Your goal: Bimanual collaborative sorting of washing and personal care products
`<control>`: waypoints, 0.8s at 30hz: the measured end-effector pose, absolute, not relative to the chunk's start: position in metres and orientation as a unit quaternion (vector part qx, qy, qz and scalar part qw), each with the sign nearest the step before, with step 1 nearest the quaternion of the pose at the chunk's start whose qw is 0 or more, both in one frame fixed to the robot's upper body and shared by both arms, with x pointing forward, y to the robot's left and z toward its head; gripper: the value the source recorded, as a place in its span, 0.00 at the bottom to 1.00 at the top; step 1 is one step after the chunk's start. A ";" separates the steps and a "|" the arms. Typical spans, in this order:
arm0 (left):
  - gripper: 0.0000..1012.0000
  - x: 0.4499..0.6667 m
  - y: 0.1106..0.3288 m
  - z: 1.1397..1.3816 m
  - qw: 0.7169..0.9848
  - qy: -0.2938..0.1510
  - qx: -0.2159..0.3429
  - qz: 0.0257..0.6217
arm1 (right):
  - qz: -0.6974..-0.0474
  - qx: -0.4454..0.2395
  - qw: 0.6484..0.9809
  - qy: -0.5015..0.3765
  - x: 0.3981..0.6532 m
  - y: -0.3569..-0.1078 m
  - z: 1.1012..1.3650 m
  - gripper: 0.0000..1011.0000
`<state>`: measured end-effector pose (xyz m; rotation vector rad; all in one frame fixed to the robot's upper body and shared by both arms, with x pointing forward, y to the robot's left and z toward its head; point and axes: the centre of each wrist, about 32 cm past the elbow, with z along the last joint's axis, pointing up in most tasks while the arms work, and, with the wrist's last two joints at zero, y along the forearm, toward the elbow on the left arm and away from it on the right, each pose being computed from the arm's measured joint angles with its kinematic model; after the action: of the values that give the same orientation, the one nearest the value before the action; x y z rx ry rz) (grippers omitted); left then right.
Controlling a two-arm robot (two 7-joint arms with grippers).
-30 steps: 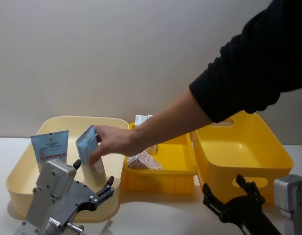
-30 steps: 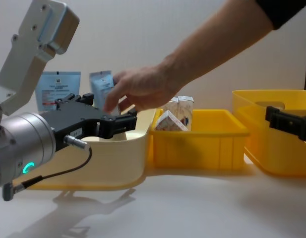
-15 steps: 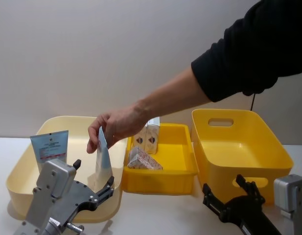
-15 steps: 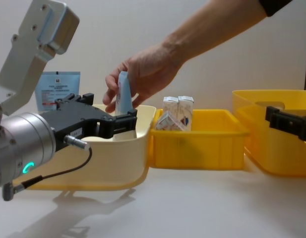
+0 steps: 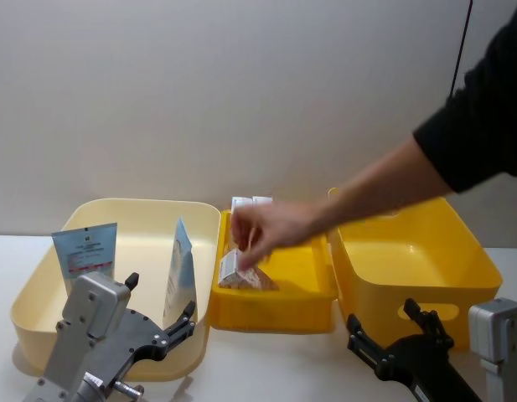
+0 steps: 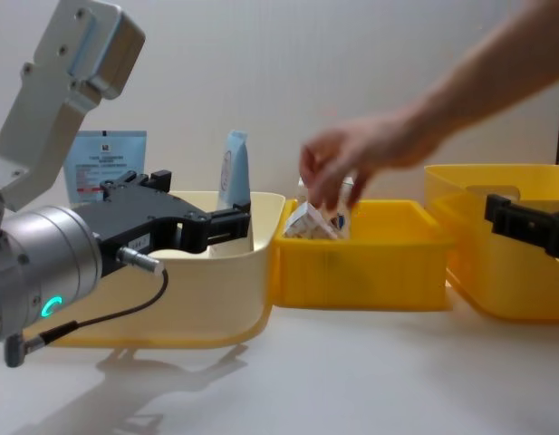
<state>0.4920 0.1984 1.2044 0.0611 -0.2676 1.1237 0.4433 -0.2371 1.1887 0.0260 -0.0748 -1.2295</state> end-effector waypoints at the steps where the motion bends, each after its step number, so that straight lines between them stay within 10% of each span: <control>1: 0.99 0.492 0.198 1.204 0.837 -0.127 0.029 0.531 | -0.577 0.012 0.816 -0.035 0.443 -0.237 1.189 0.99; 24: 0.99 0.492 0.198 1.204 0.837 -0.126 0.029 0.531 | -0.577 0.012 0.816 -0.035 0.443 -0.237 1.189 0.99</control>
<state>0.4920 0.1984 1.2044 0.0612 -0.2676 1.1237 0.4433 -0.2371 1.1887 0.0259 -0.0747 -1.2295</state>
